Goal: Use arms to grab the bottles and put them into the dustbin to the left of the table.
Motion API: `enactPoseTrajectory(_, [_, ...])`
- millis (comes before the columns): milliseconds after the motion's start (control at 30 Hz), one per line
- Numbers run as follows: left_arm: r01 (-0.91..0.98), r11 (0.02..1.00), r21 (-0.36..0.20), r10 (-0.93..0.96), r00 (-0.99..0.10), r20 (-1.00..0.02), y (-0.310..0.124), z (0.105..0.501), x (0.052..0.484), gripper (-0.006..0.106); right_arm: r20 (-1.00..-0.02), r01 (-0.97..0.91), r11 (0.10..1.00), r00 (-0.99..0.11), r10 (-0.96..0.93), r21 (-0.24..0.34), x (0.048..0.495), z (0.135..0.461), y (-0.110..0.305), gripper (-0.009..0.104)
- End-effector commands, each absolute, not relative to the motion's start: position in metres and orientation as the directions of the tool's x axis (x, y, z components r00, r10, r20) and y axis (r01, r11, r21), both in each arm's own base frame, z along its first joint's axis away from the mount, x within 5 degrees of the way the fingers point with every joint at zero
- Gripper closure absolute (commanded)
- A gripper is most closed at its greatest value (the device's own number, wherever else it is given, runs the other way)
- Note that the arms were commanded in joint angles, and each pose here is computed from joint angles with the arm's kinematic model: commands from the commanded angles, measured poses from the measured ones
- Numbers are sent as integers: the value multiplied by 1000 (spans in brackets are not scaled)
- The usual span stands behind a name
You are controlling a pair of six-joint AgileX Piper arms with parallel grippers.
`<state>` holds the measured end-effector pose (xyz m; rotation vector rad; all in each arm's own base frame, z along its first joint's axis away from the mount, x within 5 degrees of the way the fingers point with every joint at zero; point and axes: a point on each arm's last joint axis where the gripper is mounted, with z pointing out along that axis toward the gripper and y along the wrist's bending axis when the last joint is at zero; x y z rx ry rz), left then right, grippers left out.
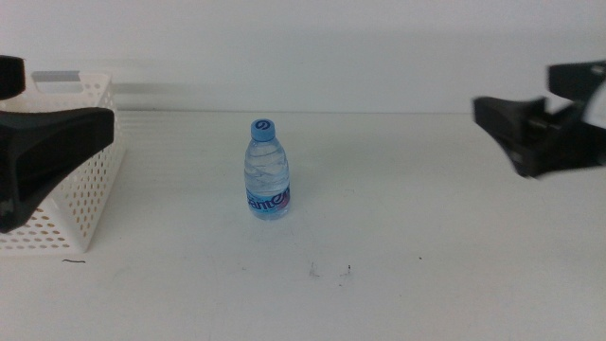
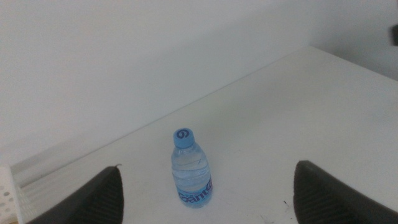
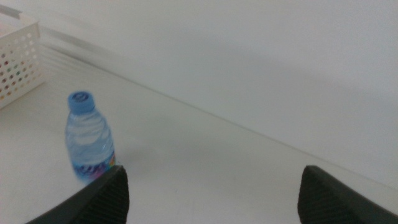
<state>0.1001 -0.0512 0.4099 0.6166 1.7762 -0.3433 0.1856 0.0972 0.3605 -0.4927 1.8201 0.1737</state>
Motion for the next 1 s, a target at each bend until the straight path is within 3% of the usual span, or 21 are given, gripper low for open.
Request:
enactPoseTrajectory(0, [564, 822, 78, 220, -188, -957, -51, 411, 100, 7, -935, -437, 889, -238, -263, -139, 167, 362, 89, 17])
enactPoseTrajectory(200, [564, 822, 78, 220, -188, -957, -51, 411, 100, 7, -929, -569, 809, -203, -308, -145, 119, 382, 74, 17])
enactPoseTrajectory(467, [564, 822, 78, 220, -188, -957, -51, 411, 100, 7, -915, -642, 761, -243, -322, -97, 71, 439, 54, 13])
enactPoseTrajectory(733, [564, 822, 78, 220, -188, -957, -51, 411, 100, 7, -927, -651, 759, -270, -258, -22, 62, 477, 53, 6])
enactPoseTrajectory(967, [564, 822, 78, 220, -188, -957, -51, 411, 100, 7, -932, -654, 756, -264, -248, -16, 64, 481, 55, 3])
